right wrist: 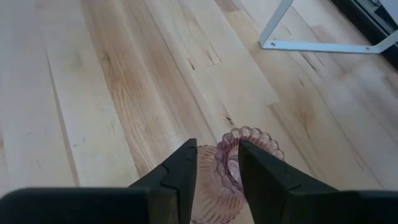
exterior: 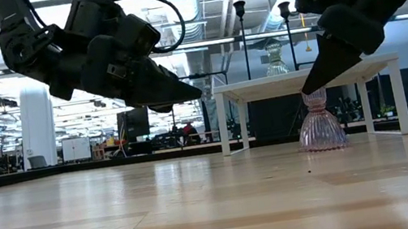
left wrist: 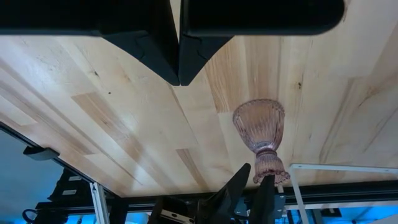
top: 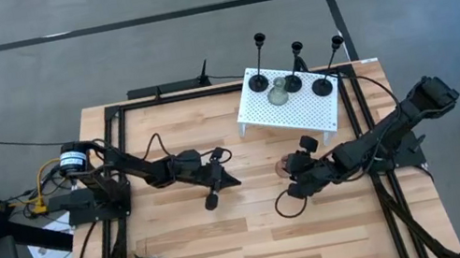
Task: Pick & Place candle stick holders
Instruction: Put the pink candle holder on the shelf
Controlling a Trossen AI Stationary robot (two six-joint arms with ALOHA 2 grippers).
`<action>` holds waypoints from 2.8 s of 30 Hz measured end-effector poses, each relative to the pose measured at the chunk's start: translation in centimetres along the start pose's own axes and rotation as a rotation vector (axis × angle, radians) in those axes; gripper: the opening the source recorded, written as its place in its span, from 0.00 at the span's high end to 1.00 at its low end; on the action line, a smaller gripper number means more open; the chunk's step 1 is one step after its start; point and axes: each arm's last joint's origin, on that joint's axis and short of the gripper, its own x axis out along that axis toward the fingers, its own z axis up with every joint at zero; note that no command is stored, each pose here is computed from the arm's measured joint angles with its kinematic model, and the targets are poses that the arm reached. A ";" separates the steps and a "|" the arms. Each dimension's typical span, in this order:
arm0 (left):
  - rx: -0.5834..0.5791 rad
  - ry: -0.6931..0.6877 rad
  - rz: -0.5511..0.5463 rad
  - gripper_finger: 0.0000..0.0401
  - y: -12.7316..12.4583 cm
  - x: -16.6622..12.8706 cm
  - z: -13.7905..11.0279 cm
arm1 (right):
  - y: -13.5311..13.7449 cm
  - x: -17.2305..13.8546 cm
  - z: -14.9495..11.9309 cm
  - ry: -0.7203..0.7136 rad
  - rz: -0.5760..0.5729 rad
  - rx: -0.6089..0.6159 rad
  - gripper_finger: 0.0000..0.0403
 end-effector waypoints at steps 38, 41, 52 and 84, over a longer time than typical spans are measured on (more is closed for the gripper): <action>-0.008 0.000 0.000 0.99 0.0 0.0 0.0 | -0.3 -0.1 -0.2 0.015 -0.046 0.093 0.96; -0.008 0.001 0.000 0.99 0.0 0.0 0.0 | -0.2 -0.3 0.1 0.022 -0.040 0.091 0.98; -0.008 0.001 0.000 0.99 0.0 0.0 0.0 | 0.6 -2.1 1.9 0.099 0.006 0.032 1.00; -0.008 0.001 0.000 0.99 0.0 0.0 0.0 | 1.5 -4.5 3.9 0.083 0.031 0.002 1.00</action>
